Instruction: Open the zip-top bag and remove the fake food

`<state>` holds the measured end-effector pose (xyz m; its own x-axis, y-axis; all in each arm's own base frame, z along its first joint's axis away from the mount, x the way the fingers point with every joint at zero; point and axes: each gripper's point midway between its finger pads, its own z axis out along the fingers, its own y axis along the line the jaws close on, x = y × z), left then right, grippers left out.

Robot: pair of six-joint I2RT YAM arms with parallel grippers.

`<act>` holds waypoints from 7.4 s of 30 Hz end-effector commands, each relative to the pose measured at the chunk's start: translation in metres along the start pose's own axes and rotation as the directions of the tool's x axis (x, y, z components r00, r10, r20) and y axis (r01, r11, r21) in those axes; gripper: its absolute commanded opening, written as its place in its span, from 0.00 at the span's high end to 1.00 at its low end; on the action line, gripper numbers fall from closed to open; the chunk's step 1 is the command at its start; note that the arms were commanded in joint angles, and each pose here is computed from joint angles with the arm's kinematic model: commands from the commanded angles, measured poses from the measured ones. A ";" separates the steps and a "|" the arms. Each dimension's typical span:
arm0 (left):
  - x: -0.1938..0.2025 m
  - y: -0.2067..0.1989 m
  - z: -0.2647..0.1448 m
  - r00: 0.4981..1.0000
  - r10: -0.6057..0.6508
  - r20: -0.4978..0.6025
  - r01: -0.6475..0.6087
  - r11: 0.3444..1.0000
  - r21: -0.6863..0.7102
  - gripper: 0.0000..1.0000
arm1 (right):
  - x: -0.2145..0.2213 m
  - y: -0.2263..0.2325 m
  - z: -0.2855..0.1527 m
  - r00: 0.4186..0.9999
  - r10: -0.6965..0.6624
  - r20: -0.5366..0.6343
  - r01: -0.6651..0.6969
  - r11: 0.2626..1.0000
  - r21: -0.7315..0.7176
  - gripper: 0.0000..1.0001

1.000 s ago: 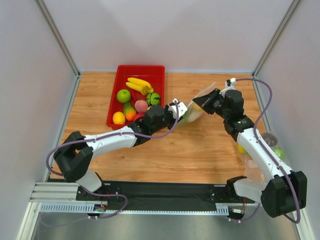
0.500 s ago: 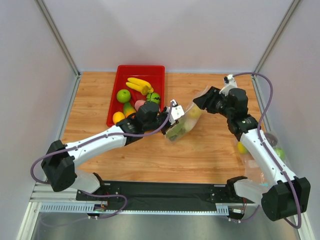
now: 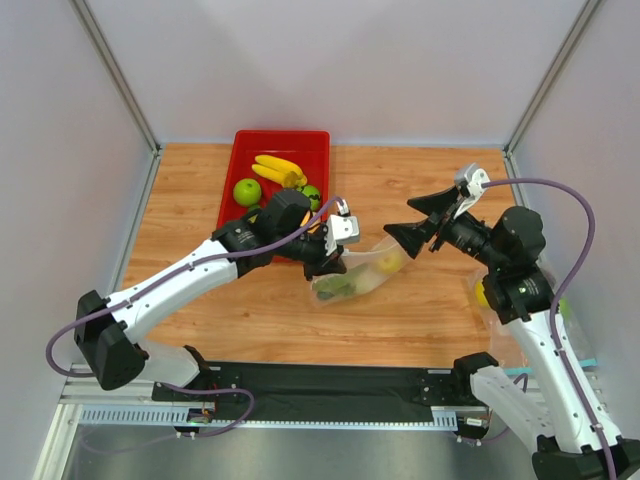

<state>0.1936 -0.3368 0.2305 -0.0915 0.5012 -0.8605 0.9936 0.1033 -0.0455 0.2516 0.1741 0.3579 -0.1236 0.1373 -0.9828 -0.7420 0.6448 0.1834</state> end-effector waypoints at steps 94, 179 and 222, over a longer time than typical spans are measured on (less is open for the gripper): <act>-0.044 -0.046 -0.037 0.976 0.087 0.197 -0.117 0.983 0.145 1.00 | 0.036 0.135 0.032 0.963 -0.222 -0.156 0.095 0.815 -0.572 0.65; -0.015 0.042 -0.110 0.945 0.020 0.328 0.152 0.859 -0.490 1.00 | 0.093 0.072 0.054 0.912 -0.240 -0.332 0.136 0.942 -0.306 1.00; 0.079 0.109 -0.224 0.784 -0.207 0.586 0.621 0.309 -0.721 1.00 | 0.090 0.053 0.043 0.911 -0.236 -0.338 0.168 0.961 -0.218 1.00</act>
<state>0.2739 -0.1244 0.2699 -0.2599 -0.0927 -0.9612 0.3450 0.9208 -0.1821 0.2272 0.2649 0.2780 -0.1716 -0.2732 -0.9465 -0.8973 0.4399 0.0357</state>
